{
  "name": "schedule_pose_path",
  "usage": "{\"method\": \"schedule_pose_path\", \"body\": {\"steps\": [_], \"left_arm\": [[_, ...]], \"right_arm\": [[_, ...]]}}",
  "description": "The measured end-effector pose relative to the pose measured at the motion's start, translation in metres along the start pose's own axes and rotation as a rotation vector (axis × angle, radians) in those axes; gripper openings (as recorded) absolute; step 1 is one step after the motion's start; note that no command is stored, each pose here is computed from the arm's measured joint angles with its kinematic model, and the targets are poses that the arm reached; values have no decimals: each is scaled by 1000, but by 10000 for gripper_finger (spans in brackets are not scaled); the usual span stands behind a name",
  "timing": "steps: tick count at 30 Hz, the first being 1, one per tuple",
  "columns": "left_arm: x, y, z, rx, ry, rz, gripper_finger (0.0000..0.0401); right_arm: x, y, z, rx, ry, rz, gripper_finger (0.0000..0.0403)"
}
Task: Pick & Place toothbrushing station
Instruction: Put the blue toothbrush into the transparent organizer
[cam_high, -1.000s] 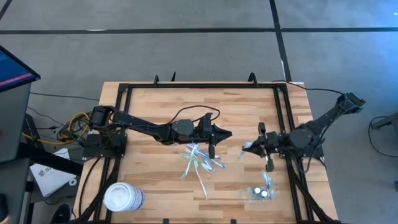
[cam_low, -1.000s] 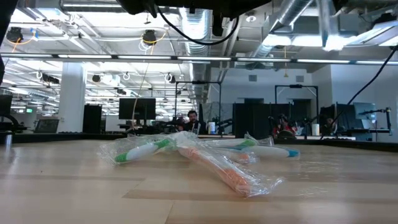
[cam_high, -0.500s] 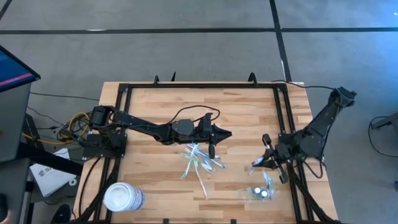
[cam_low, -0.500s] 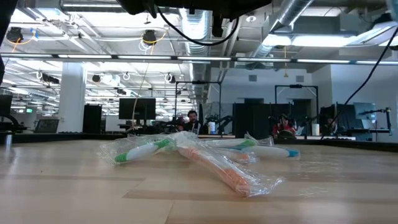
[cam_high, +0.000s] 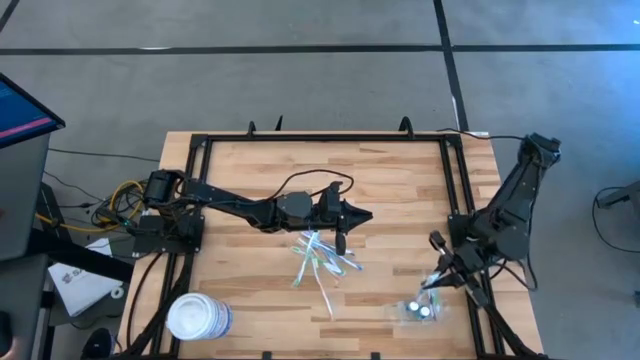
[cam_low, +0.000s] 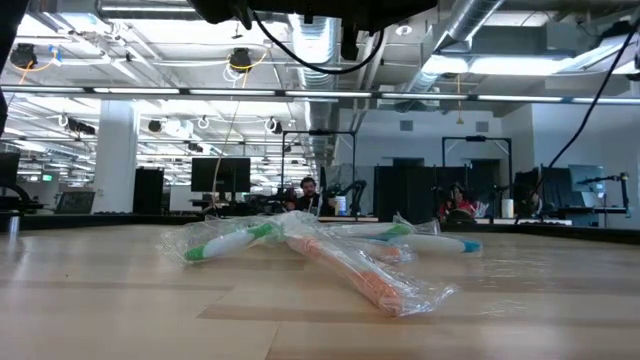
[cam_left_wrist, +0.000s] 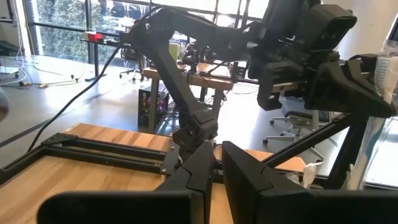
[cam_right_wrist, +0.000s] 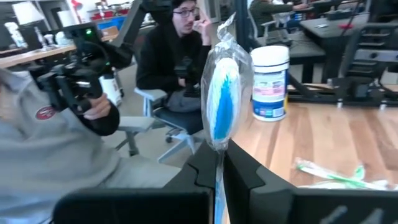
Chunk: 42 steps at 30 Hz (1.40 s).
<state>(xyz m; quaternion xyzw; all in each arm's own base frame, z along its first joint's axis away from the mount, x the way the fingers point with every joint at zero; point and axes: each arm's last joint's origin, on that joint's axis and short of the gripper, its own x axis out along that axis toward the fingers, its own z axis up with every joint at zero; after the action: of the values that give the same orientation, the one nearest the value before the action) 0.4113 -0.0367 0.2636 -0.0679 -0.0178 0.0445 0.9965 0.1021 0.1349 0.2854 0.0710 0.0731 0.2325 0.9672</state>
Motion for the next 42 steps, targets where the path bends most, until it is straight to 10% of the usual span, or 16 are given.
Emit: {"method": "schedule_pose_path", "body": {"steps": [42], "left_arm": [[0, 1, -4, 9, 44, 6, 29]], "right_arm": [[-19, 43, -33, -119, 182, 154, 1]]}}
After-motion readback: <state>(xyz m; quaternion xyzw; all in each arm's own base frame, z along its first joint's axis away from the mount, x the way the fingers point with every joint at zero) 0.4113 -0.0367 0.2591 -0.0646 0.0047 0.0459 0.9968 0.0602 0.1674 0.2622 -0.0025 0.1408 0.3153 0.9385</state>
